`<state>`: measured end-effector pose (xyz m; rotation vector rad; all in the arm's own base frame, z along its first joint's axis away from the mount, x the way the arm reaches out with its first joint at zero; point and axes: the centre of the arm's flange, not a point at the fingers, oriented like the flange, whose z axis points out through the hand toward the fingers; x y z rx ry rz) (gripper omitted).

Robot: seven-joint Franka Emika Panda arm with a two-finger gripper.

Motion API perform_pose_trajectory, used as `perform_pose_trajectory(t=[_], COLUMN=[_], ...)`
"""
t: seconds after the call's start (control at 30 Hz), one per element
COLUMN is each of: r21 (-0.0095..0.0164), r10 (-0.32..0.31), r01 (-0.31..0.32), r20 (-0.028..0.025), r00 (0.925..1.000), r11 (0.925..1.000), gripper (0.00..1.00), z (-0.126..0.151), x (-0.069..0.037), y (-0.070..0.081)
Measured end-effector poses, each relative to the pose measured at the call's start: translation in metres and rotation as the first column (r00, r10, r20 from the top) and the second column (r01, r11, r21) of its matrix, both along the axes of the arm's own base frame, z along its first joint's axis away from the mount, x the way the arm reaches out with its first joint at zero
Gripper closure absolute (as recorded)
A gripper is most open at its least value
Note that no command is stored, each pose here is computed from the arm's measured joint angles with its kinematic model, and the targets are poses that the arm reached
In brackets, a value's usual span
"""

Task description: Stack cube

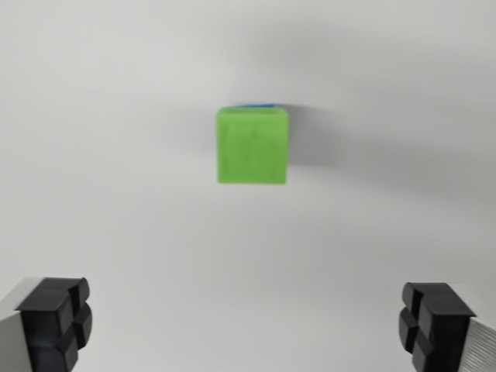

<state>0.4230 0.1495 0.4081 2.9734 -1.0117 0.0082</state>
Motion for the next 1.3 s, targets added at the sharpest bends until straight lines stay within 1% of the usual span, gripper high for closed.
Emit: perform_pose_trajectory(t=[0.3,0.5,0.63,0.93,0.97,1.0,1.1,1.3], r21=[-0.0005,-0.0008,-0.0007,-0.001,-0.0009,-0.0012,-0.0015,-0.0015], r10=[0.0,0.0,0.0,0.001,0.001,0.0,0.0,0.0], r01=[0.0,0.0,0.0,-0.001,-0.001,0.0,0.0,0.0], r20=[0.0,-0.0007,-0.0001,-0.001,-0.0006,-0.0016,-0.0024,-0.0025], r00=[1.0,1.0,1.0,1.0,1.0,1.0,1.0,1.0], r11=[1.0,1.0,1.0,1.0,1.0,1.0,1.0,1.0], gripper=[0.0,0.0,0.0,0.0,0.0,0.0,0.0,0.0], z=[0.03,0.043,0.051,0.059,0.059,0.059,0.058,0.058], x=[0.0,0.0,0.0,0.0,0.0,0.0,0.0,0.0], y=[0.0,0.0,0.0,0.0,0.0,0.001,0.001,0.001])
